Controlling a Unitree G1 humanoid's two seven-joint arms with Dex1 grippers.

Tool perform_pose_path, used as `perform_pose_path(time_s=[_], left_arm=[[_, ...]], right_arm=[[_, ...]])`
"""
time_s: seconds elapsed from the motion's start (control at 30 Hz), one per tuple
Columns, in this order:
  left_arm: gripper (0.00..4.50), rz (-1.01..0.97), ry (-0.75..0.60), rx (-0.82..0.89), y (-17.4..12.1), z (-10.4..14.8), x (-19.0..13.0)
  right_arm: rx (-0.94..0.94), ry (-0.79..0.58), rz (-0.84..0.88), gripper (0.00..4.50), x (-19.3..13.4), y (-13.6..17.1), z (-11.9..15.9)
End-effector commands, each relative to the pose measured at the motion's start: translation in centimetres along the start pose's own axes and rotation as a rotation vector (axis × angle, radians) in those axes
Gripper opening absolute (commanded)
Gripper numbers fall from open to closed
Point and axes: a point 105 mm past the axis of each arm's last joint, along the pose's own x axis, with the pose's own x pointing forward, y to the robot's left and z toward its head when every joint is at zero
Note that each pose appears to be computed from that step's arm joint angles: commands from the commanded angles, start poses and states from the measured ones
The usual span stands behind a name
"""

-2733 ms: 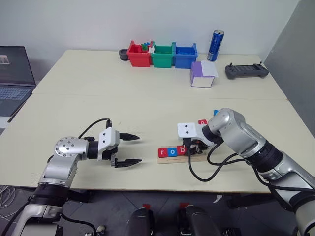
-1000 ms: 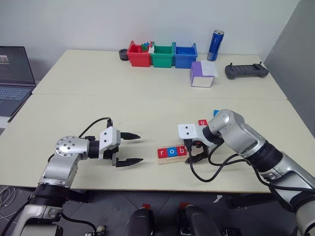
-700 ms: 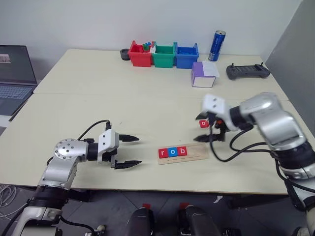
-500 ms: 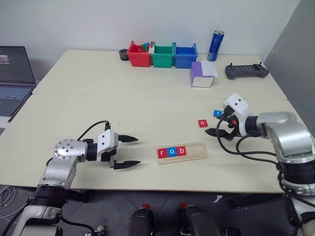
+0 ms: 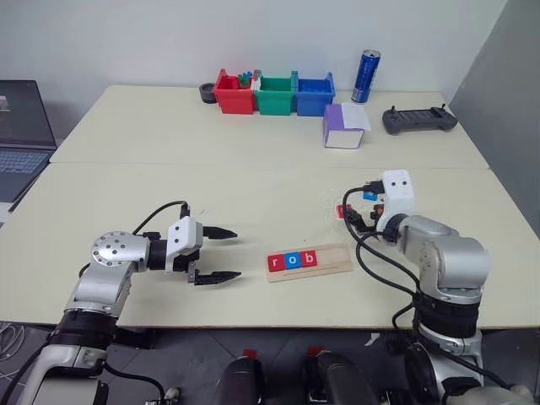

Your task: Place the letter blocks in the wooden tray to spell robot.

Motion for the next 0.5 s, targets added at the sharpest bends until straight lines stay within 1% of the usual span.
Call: perform_pose_path(time_s=[0.03,0.27,0.5], left_arm=[[4.5,0.0,-0.011,0.029,0.1,0.9,0.0],[4.5,0.003,-0.011,0.026,-0.2,0.8,0.1],[4.5,0.004,-0.003,0.033,-0.3,1.0,0.1]], right_arm=[[-0.023,-0.047,0.006,4.46,-0.1,0.4,1.1],[-0.03,-0.049,-0.007,4.46,1.1,0.3,1.2],[-0.051,-0.059,0.009,4.46,3.4,0.7,1.9]])
